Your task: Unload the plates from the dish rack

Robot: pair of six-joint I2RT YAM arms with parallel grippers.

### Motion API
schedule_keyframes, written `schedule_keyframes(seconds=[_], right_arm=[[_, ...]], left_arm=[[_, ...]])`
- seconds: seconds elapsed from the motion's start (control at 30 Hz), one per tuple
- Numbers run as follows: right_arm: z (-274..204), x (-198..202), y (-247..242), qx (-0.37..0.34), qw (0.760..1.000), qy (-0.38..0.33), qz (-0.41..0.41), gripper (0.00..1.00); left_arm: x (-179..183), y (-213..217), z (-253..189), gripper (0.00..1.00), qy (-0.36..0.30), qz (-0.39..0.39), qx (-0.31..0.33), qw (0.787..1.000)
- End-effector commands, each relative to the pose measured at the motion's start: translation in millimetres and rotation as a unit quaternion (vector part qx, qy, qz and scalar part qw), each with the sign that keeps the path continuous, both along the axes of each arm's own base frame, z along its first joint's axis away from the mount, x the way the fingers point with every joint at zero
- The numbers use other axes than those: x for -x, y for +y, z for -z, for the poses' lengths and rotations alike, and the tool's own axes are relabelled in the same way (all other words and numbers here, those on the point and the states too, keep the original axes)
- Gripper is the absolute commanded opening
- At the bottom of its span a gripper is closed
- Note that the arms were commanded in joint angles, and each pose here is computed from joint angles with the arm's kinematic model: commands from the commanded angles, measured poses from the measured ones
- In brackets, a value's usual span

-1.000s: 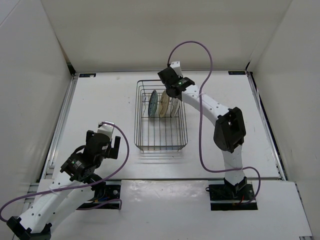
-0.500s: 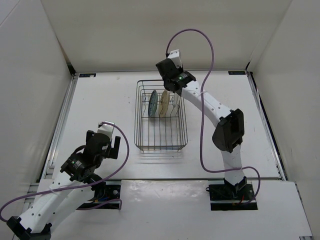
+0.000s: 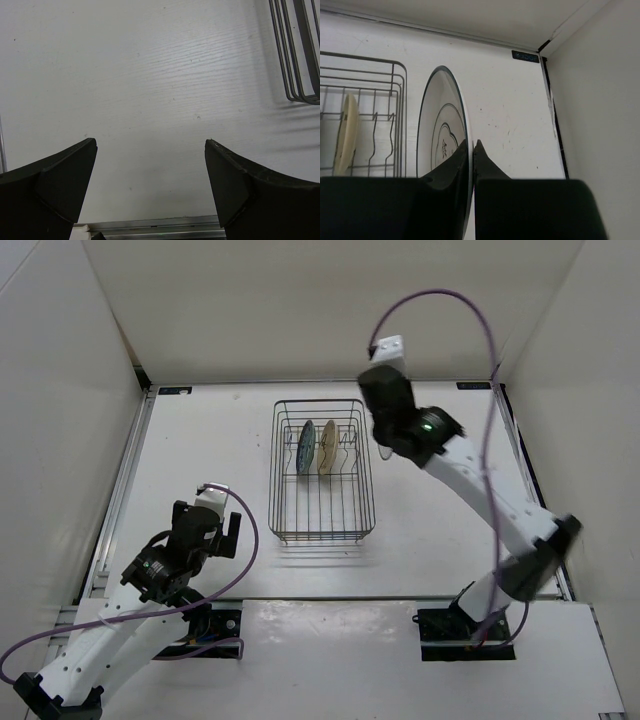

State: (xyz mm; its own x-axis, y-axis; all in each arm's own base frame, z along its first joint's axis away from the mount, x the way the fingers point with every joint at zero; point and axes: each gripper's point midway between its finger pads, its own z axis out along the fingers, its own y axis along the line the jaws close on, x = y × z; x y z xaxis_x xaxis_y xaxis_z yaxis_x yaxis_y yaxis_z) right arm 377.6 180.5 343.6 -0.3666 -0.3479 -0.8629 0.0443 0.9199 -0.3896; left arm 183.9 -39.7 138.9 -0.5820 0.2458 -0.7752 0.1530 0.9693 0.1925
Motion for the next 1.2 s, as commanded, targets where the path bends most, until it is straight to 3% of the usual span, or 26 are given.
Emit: schedule_keyframes(seconds=[0.0, 0.03, 0.13, 0.17, 0.2, 0.23, 0.27, 0.33, 0.37, 0.43, 0.67, 0.7, 0.73, 0.8, 0.83, 1.0, 1.17], right_arm=[[-13.8, 43.4, -18.2, -0.096, 0.995, 0.009, -0.034, 0.0], [-22.5, 71.3, -22.4, -0.151, 0.986, 0.009, -0.075, 0.0], [13.1, 114.6, -9.1, -0.225, 0.959, 0.057, -0.16, 0.0], [-5.2, 153.4, 1.0, -0.293, 0.923, 0.057, -0.243, 0.0], [31.7, 162.4, 7.7, -0.294, 0.916, 0.092, -0.256, 0.0], [36.6, 173.1, 9.6, -0.311, 0.905, 0.101, -0.272, 0.0], [25.0, 198.0, 9.5, -0.352, 0.879, 0.098, -0.307, 0.0], [56.6, 213.4, 9.0, -0.36, 0.87, 0.14, -0.308, 0.0], [48.8, 235.3, 11.7, -0.396, 0.841, 0.147, -0.338, 0.0], [67.1, 250.7, 17.5, -0.422, 0.817, 0.172, -0.354, 0.0], [142.3, 270.4, 32.4, -0.492, 0.767, 0.261, -0.318, 0.0], [151.1, 275.6, 37.6, -0.514, 0.749, 0.287, -0.304, 0.0], [191.2, 279.4, 35.9, -0.509, 0.749, 0.32, -0.276, 0.0], [190.6, 275.3, 46.5, -0.551, 0.725, 0.308, -0.277, 0.0], [220.6, 276.1, 46.1, -0.553, 0.723, 0.32, -0.262, 0.0], [240.2, 269.5, 55.3, -0.597, 0.696, 0.306, -0.257, 0.0], [283.0, 264.3, 45.2, -0.62, 0.697, 0.308, -0.187, 0.0]], left_arm=[[-0.4, -0.4, 0.9, 1.0, 0.001, -0.003, 0.004, 1.0], [0.0, -0.5, 2.2, 1.0, 0.003, -0.002, 0.003, 1.0], [0.1, -1.0, 3.1, 1.0, 0.007, -0.003, 0.003, 1.0], [-0.5, -1.5, 2.0, 1.0, 0.005, -0.001, 0.002, 1.0], [-0.4, -1.1, 2.6, 1.0, 0.006, -0.001, 0.0, 1.0], [-0.4, -1.1, 3.0, 1.0, 0.007, -0.001, 0.0, 1.0], [-0.4, -1.1, 3.1, 1.0, 0.008, -0.002, 0.0, 1.0], [-0.4, -1.4, 3.6, 1.0, 0.01, -0.001, -0.001, 1.0], [0.0, -1.5, 3.7, 1.0, 0.011, 0.0, -0.001, 1.0], [-0.9, -1.7, 3.8, 1.0, 0.011, -0.001, -0.002, 1.0], [-1.3, 1.2, 4.7, 1.0, 0.013, -0.006, -0.01, 1.0], [-1.3, 1.1, 4.7, 1.0, 0.012, -0.005, -0.01, 1.0], [-1.2, 0.8, 4.9, 1.0, 0.013, -0.005, -0.01, 1.0], [-1.8, 0.7, 5.2, 1.0, 0.015, -0.005, -0.012, 1.0], [-1.4, 0.6, 6.2, 1.0, 0.017, -0.006, -0.012, 1.0], [-1.6, 0.2, 7.4, 1.0, 0.021, -0.005, -0.015, 1.0], [-2.1, -0.4, 7.4, 1.0, 0.021, -0.004, -0.014, 1.0]])
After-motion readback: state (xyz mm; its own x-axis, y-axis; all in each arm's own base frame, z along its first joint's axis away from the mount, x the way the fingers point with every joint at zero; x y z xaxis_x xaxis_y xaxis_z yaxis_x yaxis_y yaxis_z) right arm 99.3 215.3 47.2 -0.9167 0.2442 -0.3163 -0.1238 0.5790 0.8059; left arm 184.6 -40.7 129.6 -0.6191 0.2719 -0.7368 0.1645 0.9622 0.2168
